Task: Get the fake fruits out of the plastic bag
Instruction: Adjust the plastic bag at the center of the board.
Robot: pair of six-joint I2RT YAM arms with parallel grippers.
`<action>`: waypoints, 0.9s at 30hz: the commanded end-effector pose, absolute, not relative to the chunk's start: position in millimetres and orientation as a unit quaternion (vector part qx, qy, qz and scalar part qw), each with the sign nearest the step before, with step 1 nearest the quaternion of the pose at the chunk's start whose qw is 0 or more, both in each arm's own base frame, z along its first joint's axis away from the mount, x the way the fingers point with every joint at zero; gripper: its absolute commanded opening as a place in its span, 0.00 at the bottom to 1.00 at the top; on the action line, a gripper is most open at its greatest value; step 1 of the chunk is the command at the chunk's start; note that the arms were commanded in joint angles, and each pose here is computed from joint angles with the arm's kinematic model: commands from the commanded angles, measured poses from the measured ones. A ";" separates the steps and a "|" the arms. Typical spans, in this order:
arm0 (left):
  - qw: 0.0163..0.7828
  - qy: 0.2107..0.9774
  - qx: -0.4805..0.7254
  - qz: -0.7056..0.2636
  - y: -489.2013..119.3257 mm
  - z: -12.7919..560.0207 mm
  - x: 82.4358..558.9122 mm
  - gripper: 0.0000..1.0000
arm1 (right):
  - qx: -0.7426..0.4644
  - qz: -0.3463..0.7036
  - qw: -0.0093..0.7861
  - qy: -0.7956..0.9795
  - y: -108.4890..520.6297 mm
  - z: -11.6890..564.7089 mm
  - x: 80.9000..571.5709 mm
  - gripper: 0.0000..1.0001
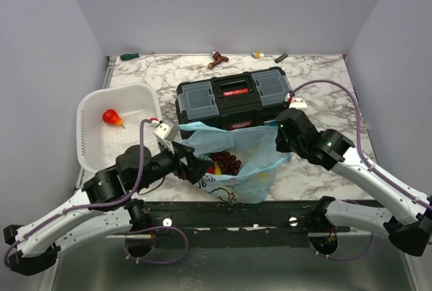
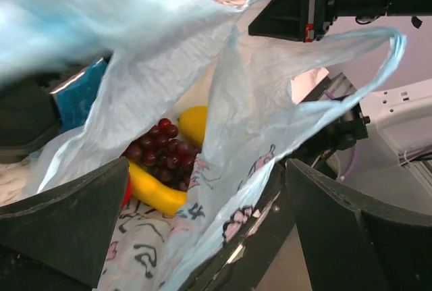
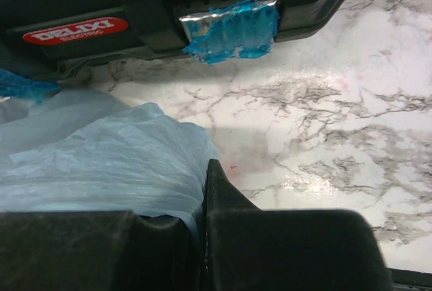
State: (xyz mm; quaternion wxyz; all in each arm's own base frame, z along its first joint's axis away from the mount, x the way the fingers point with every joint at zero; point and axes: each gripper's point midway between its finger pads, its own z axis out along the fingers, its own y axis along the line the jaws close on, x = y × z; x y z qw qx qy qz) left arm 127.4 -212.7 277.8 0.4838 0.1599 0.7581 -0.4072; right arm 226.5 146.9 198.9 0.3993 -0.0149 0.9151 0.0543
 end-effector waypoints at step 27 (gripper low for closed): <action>0.327 0.468 0.454 -0.684 -281.4 455.0 16.5 0.97 | 0.103 -0.055 0.412 0.904 103.8 187.2 299.8 0.01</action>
